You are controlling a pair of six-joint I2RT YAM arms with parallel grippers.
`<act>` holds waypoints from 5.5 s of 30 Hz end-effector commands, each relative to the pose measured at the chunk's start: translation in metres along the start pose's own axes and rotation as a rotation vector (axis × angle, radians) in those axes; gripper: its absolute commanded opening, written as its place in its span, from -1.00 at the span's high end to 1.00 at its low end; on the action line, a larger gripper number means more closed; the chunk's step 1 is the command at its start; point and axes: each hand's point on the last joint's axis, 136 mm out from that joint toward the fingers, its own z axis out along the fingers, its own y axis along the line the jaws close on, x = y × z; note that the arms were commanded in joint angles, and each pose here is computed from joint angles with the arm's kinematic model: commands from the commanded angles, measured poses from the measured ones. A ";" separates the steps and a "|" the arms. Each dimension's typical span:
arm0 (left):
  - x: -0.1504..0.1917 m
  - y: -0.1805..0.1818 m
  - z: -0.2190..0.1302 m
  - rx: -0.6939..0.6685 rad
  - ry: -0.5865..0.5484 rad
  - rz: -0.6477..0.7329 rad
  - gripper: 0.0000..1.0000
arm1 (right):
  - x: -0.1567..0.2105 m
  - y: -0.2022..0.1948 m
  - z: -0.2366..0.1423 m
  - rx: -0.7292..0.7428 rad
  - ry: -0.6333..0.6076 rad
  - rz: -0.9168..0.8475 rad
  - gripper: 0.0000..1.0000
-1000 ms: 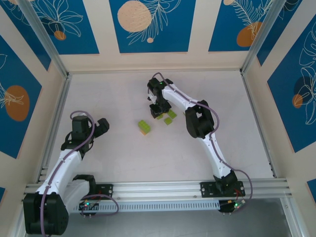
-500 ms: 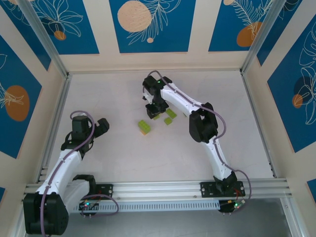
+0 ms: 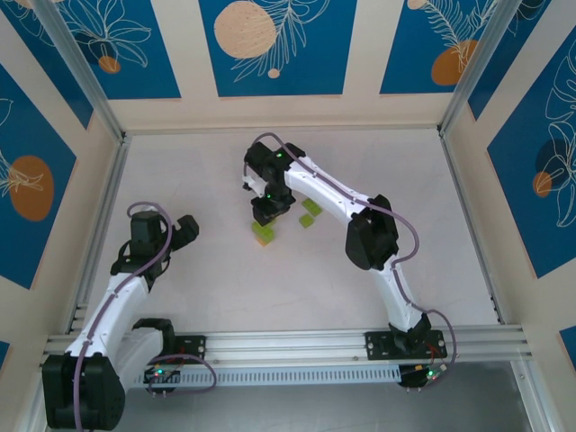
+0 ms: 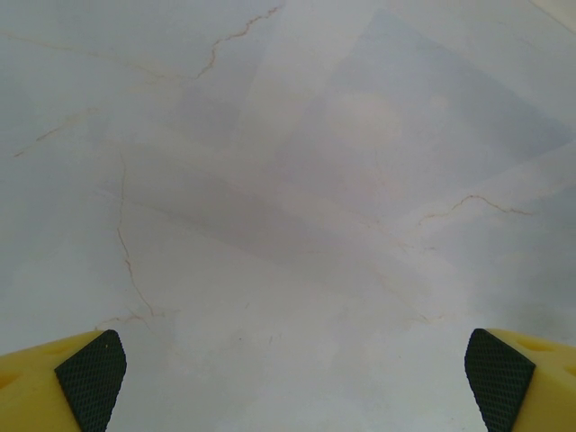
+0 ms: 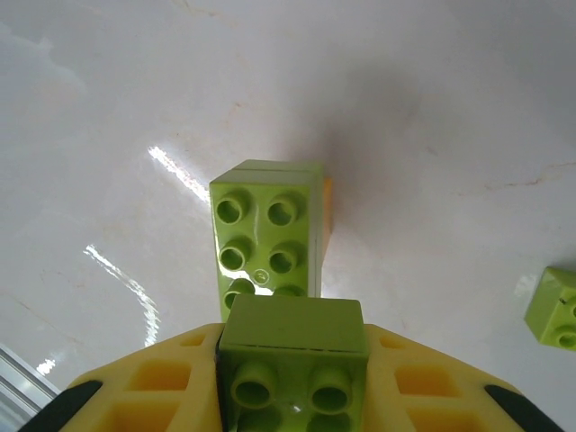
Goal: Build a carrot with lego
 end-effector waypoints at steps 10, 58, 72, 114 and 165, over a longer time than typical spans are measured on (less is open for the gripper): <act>0.001 -0.002 -0.002 0.015 -0.002 0.013 -0.99 | 0.000 0.020 0.007 -0.062 0.032 -0.010 0.38; 0.003 -0.007 0.000 0.051 0.007 0.028 -0.99 | 0.019 0.017 0.045 -0.005 0.131 0.174 0.38; 0.001 -0.009 -0.002 0.055 -0.002 0.025 -0.99 | 0.028 0.021 0.057 0.036 0.146 0.297 0.39; 0.000 -0.011 -0.004 0.070 -0.012 0.022 -0.98 | 0.027 0.024 0.092 0.196 0.211 0.345 0.42; -0.002 -0.011 -0.004 0.069 -0.015 0.022 -0.99 | -0.002 0.025 -0.004 0.070 0.015 0.226 0.44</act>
